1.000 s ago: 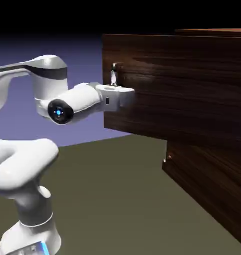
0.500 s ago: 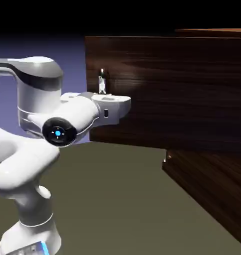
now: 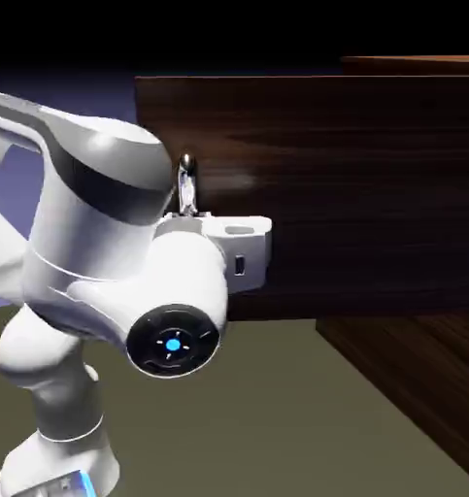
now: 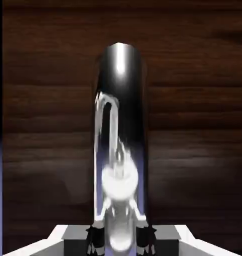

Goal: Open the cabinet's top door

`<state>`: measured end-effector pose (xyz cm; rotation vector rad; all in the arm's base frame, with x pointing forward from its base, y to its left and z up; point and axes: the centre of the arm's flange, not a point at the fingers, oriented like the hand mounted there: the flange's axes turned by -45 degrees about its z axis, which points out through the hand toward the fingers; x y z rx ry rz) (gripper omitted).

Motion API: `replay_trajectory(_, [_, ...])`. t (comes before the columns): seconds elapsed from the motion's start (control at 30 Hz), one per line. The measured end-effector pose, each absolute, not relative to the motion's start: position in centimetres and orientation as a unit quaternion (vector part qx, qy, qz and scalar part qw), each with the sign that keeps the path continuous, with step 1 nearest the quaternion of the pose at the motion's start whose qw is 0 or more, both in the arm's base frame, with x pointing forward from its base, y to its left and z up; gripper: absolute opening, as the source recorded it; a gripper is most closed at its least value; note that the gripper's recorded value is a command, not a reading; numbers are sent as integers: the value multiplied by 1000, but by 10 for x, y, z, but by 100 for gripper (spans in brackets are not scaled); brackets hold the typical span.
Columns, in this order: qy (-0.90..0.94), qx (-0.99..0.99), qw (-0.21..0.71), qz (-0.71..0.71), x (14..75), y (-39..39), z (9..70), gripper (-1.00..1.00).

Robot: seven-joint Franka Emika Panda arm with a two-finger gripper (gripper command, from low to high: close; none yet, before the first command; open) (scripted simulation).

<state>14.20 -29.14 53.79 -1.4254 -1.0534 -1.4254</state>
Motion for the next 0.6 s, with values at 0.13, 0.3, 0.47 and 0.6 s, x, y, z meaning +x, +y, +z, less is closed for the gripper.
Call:
replay_trajectory(0.13, [-438, -555, 438, -555, 143, -324, 538, -100])
replay_trajectory(0.3, [-452, -544, 452, -544, 145, -351, 538, -100])
replay_trajectory(0.47, [-459, -538, 459, -538, 146, -365, 538, -100])
replay_trajectory(0.6, [-464, -533, 464, -533, 148, -375, 538, -100])
